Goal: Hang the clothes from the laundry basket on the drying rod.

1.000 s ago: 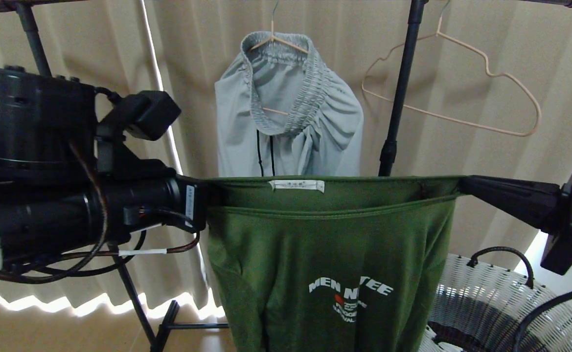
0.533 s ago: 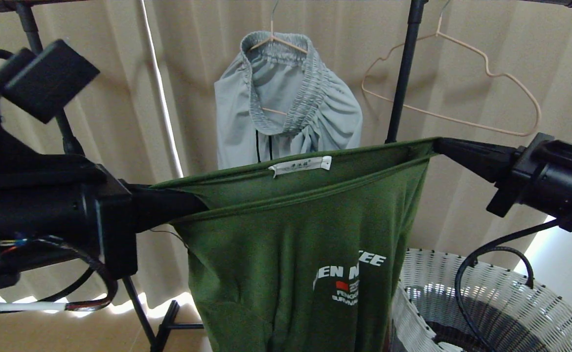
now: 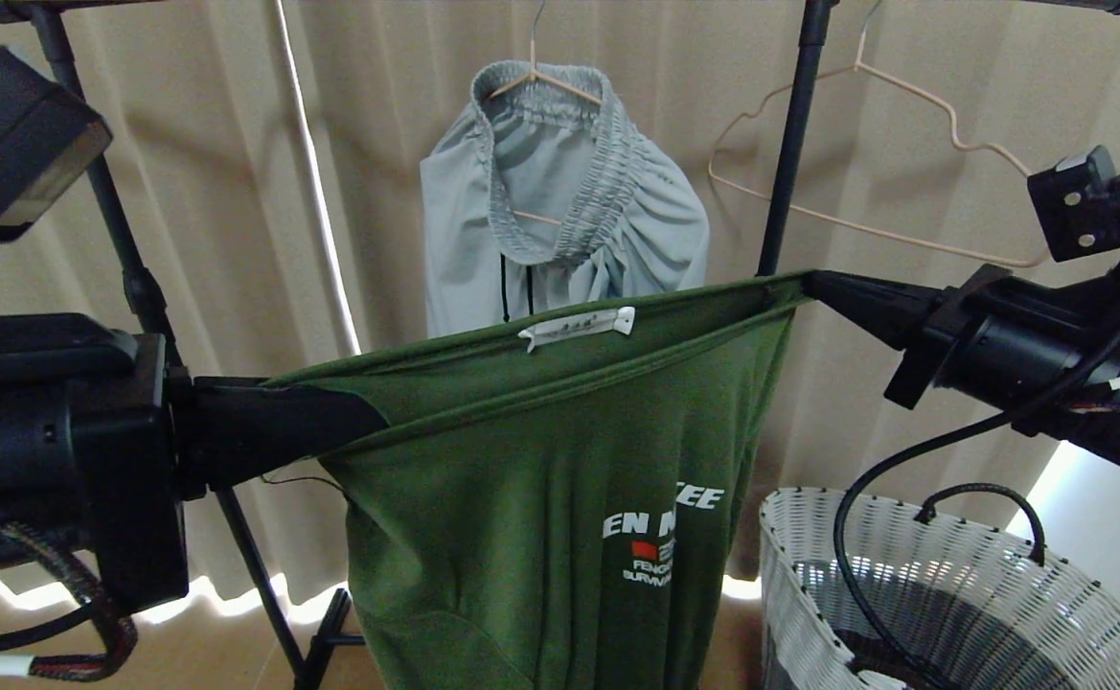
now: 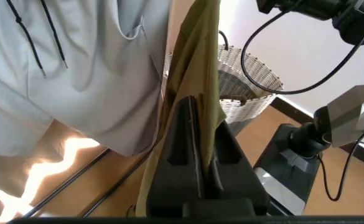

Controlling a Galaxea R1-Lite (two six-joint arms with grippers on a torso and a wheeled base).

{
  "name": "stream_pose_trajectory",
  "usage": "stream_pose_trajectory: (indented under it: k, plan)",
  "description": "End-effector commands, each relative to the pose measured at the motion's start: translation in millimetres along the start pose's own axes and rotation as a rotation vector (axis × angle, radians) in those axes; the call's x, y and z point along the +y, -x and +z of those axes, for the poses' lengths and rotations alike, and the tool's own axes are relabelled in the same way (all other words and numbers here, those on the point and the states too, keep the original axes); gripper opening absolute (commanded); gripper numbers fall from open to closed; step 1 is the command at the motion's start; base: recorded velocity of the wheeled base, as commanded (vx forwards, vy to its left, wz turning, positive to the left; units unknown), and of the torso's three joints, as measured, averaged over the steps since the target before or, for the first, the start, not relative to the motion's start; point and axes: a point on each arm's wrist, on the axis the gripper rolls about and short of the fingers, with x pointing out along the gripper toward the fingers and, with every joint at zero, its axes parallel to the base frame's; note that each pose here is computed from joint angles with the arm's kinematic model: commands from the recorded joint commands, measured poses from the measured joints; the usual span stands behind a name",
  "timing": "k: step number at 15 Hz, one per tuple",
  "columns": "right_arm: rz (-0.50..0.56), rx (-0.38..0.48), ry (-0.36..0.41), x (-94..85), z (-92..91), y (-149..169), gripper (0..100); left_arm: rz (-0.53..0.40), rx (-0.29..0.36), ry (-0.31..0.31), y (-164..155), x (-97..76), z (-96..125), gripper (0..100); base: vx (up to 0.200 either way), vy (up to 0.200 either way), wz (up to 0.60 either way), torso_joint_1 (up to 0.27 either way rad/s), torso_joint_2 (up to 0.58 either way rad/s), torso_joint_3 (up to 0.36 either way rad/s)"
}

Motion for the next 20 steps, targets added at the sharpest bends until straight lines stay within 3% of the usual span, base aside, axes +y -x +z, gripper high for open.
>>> stream_pose_trajectory:
  k: [1, 3, 7, 11, 13, 14, 17, 20]
  plan:
    - [-0.003, 0.002, 0.002, 1.3, 0.9, 4.0, 0, 0.000, -0.003, -0.001, -1.1, 0.1, 1.1, 0, 0.000, 0.000, 0.00, 0.000, 0.00, 0.000]
    - [-0.003, -0.016, 0.007, 4.7, 6.7, 15.5, 0, 0.019, 0.014, -0.012, -10.4, 4.6, 0.7, 0, 0.000, 0.000, 0.00, 0.000, 0.00, 0.000]
    - [-0.006, 0.037, -0.007, 14.2, 19.2, 48.7, 0, 0.151, 0.035, -0.134, -36.3, 39.3, -4.3, 0, 0.000, 0.000, 0.00, 0.000, 0.00, 0.000]
    - [-0.006, 0.103, -0.025, 17.4, 15.6, 59.6, 0, 0.241, -0.015, -0.142, -58.8, 51.7, -1.2, 0, 0.000, 0.000, 0.00, 0.000, 0.00, 0.000]
    - [-0.002, 0.156, -0.041, 19.0, -1.9, 63.0, 0, 0.376, 0.044, -0.136, -76.3, 63.2, -20.2, 0, 0.000, 0.000, 0.00, 0.000, 0.00, 0.000]
    - [-0.002, 0.174, -0.041, 19.8, -9.7, 65.4, 0, 0.382, 0.035, -0.132, -76.5, 63.6, -22.0, 0, 0.000, 0.000, 0.00, 0.000, 0.00, 0.000]
    - [-0.004, 0.108, -0.023, 18.6, 3.0, 62.5, 0, 0.385, -0.015, -0.145, -74.6, 61.8, -10.5, 0, 0.000, 0.000, 0.00, 0.000, 0.00, 0.000]
    - [-0.002, 0.103, -0.024, 18.7, 3.6, 62.8, 0, 0.385, 0.023, -0.167, -77.0, 63.2, -19.4, 0, 0.000, 0.000, 0.00, 0.000, 0.00, 0.000]
